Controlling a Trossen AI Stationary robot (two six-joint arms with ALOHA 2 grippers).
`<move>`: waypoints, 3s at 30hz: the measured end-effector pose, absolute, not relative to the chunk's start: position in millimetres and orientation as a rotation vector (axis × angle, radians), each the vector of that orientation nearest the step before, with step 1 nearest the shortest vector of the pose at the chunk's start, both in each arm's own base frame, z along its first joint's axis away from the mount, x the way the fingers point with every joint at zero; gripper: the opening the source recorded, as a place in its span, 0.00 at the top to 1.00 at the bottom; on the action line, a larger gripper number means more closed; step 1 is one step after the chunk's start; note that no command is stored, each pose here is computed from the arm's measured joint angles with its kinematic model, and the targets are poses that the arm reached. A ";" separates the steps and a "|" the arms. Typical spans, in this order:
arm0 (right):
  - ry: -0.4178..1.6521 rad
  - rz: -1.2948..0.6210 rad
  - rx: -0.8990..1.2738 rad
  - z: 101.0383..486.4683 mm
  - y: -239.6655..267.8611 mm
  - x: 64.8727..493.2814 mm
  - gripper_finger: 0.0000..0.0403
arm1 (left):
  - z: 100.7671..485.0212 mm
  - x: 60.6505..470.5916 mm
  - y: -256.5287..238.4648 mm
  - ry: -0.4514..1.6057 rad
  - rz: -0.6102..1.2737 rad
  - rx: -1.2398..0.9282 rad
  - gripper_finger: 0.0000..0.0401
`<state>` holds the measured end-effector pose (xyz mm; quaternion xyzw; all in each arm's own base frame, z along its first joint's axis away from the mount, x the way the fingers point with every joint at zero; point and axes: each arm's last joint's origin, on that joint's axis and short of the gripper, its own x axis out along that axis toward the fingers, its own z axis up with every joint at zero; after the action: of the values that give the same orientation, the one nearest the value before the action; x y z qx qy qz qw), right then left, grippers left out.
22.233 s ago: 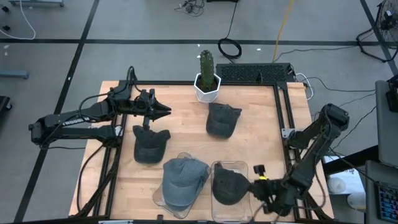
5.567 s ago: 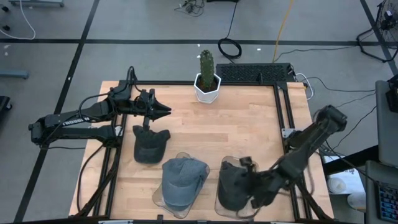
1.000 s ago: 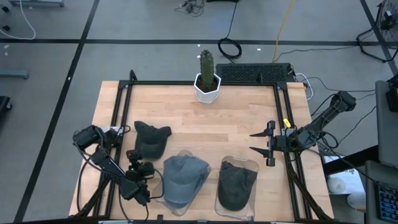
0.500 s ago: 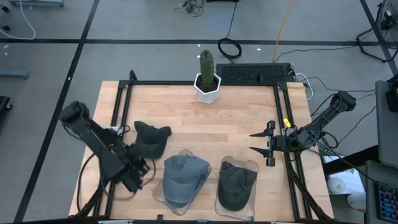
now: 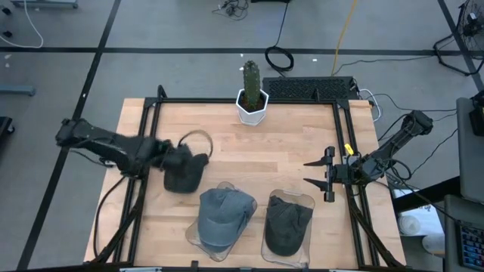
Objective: Pick & Place hat
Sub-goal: Put the black cap into the right transparent bin
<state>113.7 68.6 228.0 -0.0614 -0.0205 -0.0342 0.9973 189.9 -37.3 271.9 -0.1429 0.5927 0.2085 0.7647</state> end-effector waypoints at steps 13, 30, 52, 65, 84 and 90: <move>-0.037 -0.067 -0.123 227.5 68.8 113.8 0.47 | 238.3 181.5 43.8 1.438 0.313 -0.420 0.40; -0.030 -0.067 -0.134 226.7 68.8 113.9 0.47 | 203.6 183.3 46.3 1.470 0.093 -0.306 0.40; -0.037 -0.103 -0.071 227.1 66.1 117.8 0.47 | 248.7 202.9 33.1 1.535 0.230 -0.274 0.98; -0.070 -0.200 0.239 223.2 48.4 143.3 0.47 | 361.7 256.9 1.0 1.104 0.378 -0.044 0.98; -0.170 -0.023 0.451 203.9 39.8 197.1 0.47 | 375.9 380.5 -45.4 1.000 0.139 0.286 0.98; -0.217 0.050 0.458 206.6 41.1 199.3 0.47 | 358.4 395.5 -57.0 1.023 0.072 0.293 0.98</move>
<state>199.3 41.1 206.6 0.2265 -0.1074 0.0248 0.9678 395.5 -57.0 358.4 0.1397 0.4878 0.0344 0.8610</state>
